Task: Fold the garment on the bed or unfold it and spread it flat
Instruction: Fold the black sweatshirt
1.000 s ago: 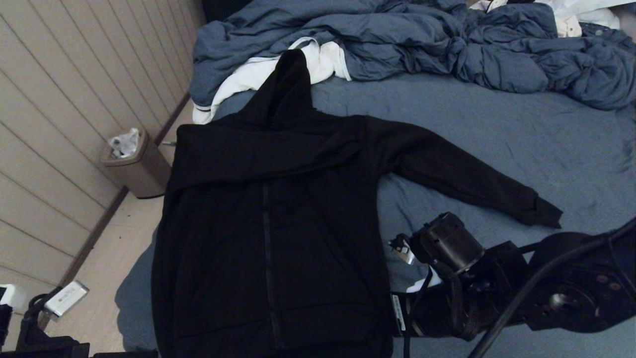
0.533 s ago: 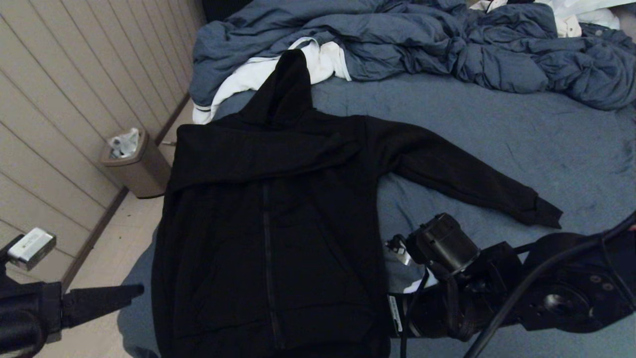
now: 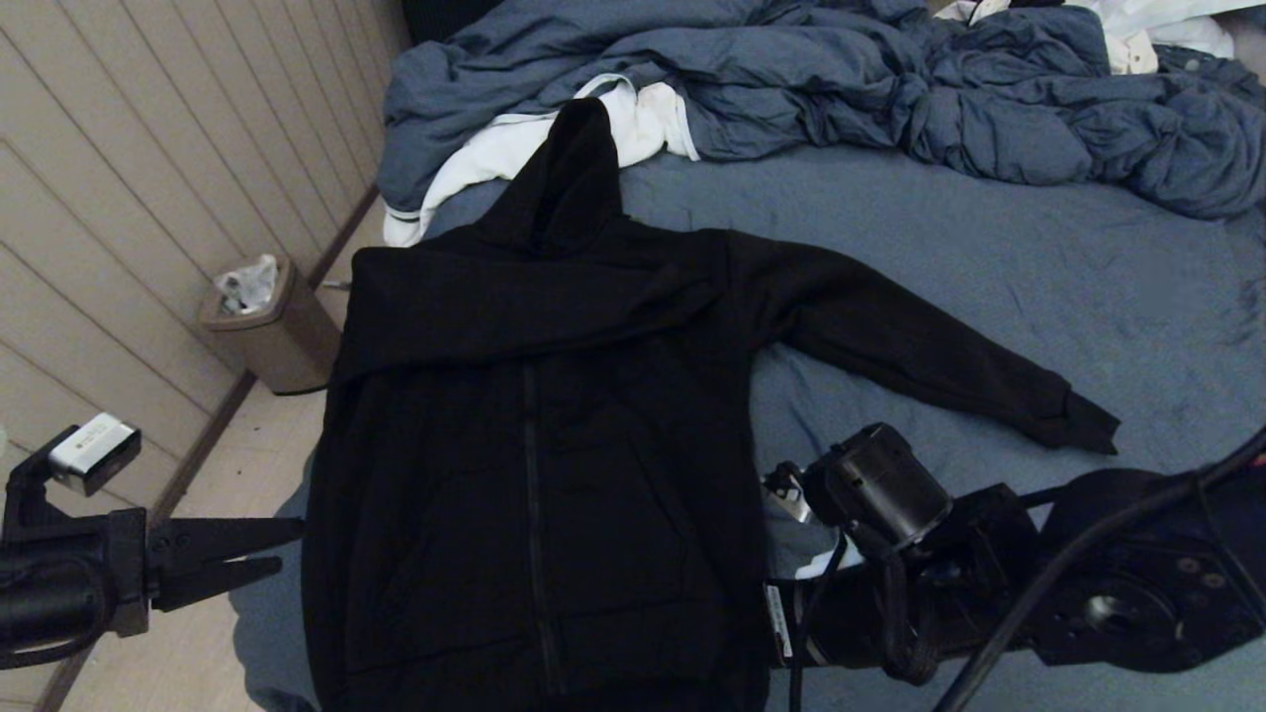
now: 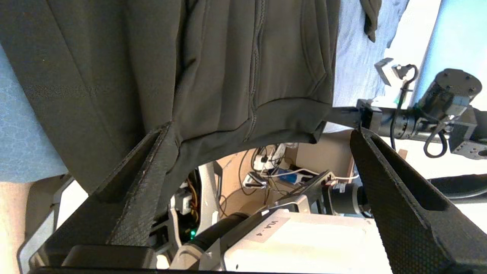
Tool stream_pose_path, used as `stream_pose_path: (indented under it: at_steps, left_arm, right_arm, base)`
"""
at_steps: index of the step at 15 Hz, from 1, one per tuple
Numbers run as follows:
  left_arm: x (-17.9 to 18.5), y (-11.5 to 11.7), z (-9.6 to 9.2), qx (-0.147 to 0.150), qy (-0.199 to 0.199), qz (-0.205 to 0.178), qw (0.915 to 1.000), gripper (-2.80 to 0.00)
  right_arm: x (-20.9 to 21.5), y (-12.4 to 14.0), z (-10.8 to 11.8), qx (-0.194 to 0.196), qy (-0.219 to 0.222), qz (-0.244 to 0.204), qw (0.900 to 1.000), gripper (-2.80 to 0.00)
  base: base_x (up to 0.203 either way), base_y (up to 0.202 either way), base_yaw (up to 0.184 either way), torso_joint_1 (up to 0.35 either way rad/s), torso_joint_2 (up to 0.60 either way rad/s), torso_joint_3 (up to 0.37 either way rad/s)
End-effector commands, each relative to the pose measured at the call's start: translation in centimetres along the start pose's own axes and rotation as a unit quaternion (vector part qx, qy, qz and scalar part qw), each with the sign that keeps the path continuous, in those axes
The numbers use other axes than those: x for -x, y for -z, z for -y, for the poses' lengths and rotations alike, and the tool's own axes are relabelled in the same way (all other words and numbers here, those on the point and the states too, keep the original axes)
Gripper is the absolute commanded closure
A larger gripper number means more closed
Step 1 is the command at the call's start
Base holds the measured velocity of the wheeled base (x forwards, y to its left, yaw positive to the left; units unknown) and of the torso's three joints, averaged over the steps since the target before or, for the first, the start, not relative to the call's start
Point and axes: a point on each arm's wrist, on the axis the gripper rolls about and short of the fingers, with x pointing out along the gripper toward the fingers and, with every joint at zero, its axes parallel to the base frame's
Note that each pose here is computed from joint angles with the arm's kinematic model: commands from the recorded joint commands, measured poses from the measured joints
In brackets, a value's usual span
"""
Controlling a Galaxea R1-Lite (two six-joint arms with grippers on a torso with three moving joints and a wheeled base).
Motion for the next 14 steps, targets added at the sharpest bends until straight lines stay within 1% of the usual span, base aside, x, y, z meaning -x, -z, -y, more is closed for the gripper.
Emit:
stream_pose_path:
  at_steps: [1, 4, 7, 10, 11, 13, 14]
  left_arm:
    - [-0.2, 0.0, -0.3, 0.007, 0.003, -0.005, 1.0, -2.8]
    - [-0.2, 0.1, -0.3, 0.009, 0.005, -0.006, 0.9999, -2.8]
    - [-0.2, 0.1, -0.4, 0.01, 0.006, -0.007, 0.9999, -2.8]
    - [-0.2, 0.1, -0.3, 0.01, 0.011, -0.007, 0.9999, -2.8]
    - [-0.2, 0.0, -0.3, 0.009, 0.011, -0.006, 0.9999, -2.8]
    - [-0.2, -0.4, -0.1, 0.003, 0.012, -0.003, 0.9999, -2.8]
    - [-0.2, -1.0, 0.0, -0.004, 0.012, 0.001, 0.9999, -2.8]
  right_arm:
    - [0.1, 0.0, -0.1, 0.001, 0.001, 0.003, 1.0, -2.8]
    - [0.4, 0.1, -0.1, 0.003, 0.001, 0.003, 1.0, -2.8]
    - [2.9, 1.0, 0.0, 0.014, -0.014, 0.026, 0.999, -2.8]
    - [6.1, 2.2, 0.8, 0.016, -0.027, 0.059, 0.998, -2.8]
    - [7.0, 2.1, 1.4, 0.01, -0.021, 0.07, 0.997, -2.8]
    - [8.3, 1.2, 3.1, -0.008, 0.002, 0.098, 0.995, -2.8]
    - [9.0, 0.6, 3.9, -0.014, 0.014, 0.115, 0.993, -2.8]
  base:
    - [0.0, 0.0, 0.0, 0.0, 0.0, 0.0]
    - [0.0, 0.0, 0.0, 0.0, 0.0, 0.0]
    - [0.0, 0.0, 0.0, 0.0, 0.0, 0.0]
    - [0.0, 0.0, 0.0, 0.0, 0.0, 0.0]
    - [0.0, 0.0, 0.0, 0.0, 0.0, 0.0]
    - [0.0, 0.0, 0.0, 0.0, 0.0, 0.0]
    - [0.0, 0.0, 0.0, 0.0, 0.0, 0.0]
